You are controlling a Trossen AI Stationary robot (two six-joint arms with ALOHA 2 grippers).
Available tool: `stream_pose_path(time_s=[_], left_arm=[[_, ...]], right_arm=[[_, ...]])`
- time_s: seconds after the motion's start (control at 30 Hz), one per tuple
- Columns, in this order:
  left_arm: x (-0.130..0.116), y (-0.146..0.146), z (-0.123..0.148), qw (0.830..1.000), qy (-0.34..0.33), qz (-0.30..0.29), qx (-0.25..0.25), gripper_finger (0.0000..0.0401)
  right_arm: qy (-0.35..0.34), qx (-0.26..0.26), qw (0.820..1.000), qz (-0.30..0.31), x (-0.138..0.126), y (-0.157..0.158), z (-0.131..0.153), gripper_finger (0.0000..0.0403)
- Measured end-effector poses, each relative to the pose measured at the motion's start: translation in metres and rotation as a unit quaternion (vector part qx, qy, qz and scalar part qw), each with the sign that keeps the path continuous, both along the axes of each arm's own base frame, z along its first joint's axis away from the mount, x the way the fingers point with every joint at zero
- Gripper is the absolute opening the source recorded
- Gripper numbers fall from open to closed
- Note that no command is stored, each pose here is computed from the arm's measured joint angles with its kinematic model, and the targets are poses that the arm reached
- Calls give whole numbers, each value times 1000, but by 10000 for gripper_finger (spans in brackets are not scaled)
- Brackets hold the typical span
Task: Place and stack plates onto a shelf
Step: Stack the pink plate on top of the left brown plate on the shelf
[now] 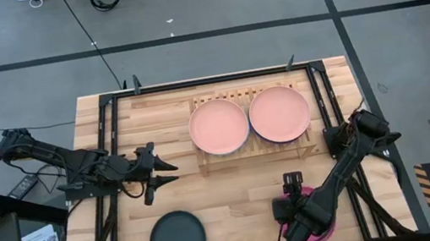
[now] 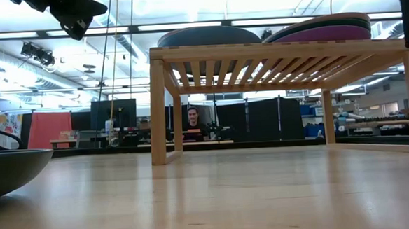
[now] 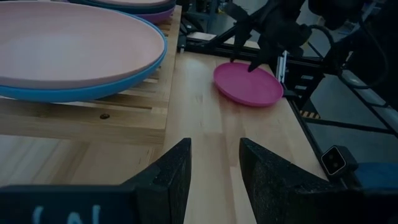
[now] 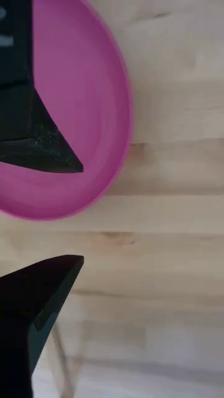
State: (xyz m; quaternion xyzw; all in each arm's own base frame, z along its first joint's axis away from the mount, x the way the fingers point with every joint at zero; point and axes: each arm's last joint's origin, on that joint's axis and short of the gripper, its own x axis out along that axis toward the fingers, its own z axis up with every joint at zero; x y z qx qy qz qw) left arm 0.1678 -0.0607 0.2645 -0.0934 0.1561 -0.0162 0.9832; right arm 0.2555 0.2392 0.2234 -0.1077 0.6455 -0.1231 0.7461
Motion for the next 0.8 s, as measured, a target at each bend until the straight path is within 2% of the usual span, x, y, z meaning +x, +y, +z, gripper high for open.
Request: stream_pose_path(time_s=[0.17,0.4,0.57,0.8], left_arm=[[0,0,0,1000,2,0,1,142],[0,0,-1,1000,4,0,1,142],[0,0,-1,1000,4,0,2,142],[0,0,-1,1000,4,0,1,142]], right_arm=[[18,13,1000,19,5,-6,-6,232],[61,53,995,54,7,-17,-38,227],[76,35,995,57,7,-32,-54,225],[122,65,989,51,5,-49,-75,225]])
